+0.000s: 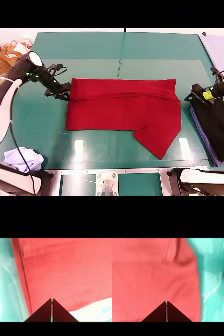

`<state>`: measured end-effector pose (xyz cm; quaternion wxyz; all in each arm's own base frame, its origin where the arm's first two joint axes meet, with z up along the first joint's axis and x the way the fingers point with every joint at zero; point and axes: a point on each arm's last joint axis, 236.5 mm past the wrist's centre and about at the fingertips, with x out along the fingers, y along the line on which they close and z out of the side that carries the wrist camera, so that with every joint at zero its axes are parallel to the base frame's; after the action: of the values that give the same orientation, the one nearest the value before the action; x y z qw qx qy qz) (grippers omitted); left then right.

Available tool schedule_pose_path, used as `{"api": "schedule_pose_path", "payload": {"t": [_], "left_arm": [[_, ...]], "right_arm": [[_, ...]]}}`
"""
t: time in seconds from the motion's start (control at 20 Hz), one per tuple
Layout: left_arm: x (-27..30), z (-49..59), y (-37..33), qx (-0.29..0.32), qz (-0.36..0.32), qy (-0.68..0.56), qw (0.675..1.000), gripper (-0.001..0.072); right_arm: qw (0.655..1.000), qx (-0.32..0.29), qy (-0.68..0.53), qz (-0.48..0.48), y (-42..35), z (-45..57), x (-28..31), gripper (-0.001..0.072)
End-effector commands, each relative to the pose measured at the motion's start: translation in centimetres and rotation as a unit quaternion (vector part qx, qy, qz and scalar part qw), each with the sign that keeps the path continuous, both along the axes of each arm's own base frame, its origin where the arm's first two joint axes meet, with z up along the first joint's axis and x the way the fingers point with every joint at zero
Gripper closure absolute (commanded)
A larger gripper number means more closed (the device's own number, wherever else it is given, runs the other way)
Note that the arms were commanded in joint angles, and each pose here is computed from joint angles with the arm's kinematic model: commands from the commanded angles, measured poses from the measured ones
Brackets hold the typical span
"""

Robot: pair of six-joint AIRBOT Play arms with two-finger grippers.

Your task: Fold the shirts.

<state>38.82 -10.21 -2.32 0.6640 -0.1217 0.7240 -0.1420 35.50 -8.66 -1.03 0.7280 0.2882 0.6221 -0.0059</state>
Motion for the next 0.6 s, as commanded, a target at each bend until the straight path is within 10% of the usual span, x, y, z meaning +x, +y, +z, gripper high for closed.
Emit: {"api": "schedule_pose_path", "payload": {"t": [0.0, 0.2, 0.35, 0.45, 0.55], "left_arm": [[-2.4, 1.8, -0.8, 0.002, -0.007, -0.029, 1.0, 0.0685], [-9.6, 1.0, -1.4, 0.002, 0.028, -0.086, 0.996, 0.0684], [-13.1, -0.4, -0.6, -0.001, 0.098, -0.121, 0.988, 0.0678], [-14.5, -1.6, -0.8, -0.013, 0.137, -0.107, 0.985, 0.0035], [-15.3, -3.1, -1.4, -0.031, 0.183, -0.081, 0.979, 0.0033]], "right_arm": [[0.998, -0.025, 0.054, -0.029, 1.6, -1.4, -7.3, 0.0694], [0.98, -0.09, 0.156, -0.082, 1.4, -5.5, -16.7, 0.0679], [0.977, -0.052, 0.19, -0.083, 3.9, -7.6, -19.3, 0.0158], [0.979, -0.019, 0.176, -0.098, 5.6, -8.5, -18.7, 0.0158], [0.983, 0.006, 0.15, -0.108, 6.8, -9.2, -17.7, 0.0158]]}}
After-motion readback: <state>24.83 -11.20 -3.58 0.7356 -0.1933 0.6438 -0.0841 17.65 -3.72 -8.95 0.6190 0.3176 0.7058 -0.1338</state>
